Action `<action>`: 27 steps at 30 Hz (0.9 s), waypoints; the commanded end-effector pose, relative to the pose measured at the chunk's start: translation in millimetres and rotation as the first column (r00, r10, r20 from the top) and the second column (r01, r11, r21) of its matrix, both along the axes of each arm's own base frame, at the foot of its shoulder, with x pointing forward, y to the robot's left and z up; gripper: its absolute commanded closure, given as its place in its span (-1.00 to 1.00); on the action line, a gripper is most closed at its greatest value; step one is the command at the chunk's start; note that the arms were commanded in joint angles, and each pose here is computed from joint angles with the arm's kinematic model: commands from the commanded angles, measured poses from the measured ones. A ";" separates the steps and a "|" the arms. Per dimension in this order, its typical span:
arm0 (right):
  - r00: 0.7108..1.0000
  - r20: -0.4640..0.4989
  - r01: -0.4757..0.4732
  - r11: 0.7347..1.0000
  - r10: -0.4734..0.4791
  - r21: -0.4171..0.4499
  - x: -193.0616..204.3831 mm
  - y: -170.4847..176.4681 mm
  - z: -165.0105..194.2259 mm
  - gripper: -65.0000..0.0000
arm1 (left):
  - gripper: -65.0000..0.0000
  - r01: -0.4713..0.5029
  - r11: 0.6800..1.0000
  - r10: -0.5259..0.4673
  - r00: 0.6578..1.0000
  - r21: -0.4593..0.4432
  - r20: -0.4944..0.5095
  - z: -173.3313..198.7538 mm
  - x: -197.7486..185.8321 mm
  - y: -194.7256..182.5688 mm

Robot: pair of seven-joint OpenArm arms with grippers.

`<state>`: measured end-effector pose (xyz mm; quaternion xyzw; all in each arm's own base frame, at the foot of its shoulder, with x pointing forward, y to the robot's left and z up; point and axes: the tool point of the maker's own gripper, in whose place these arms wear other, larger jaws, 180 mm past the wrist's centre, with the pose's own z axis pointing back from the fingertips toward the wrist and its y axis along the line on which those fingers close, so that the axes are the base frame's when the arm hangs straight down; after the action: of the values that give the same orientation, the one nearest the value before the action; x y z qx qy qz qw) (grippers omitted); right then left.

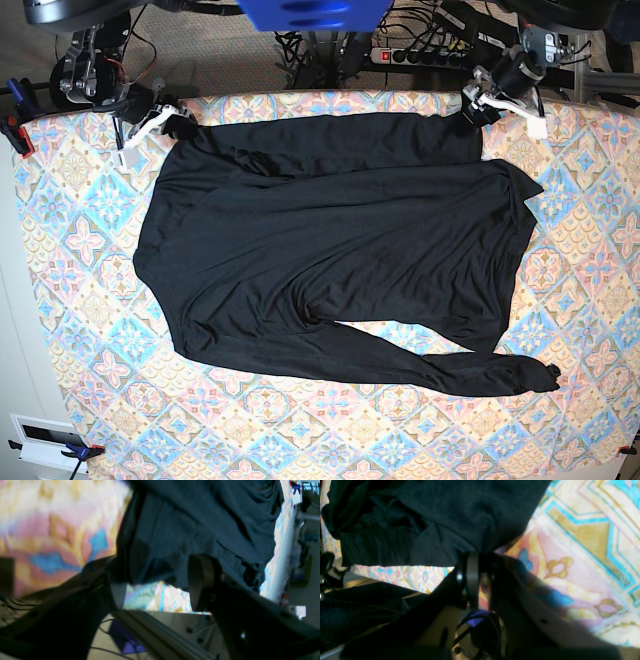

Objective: Layout the t-shirt on the table in an organized manner, then fold the t-shirt properly
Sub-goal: 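Hold the collar corners with both grippers and pull them apart, then drag the shoulder corner with the right gripper along the shirt side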

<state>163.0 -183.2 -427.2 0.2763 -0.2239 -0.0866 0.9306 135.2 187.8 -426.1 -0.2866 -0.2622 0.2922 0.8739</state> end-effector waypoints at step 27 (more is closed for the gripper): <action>1.000 0.009 -0.015 1.000 0.015 -0.013 0.0 -2.2 4.5 1.00 | 1.00 0.046 0.999 -0.047 0.998 0.022 0.048 18.9 16.3 -4.4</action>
<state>161.9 -183.1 -427.3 0.2749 -0.2227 -0.0853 0.9314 145.8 184.9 -416.9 -0.2817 -0.2658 0.2724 0.8808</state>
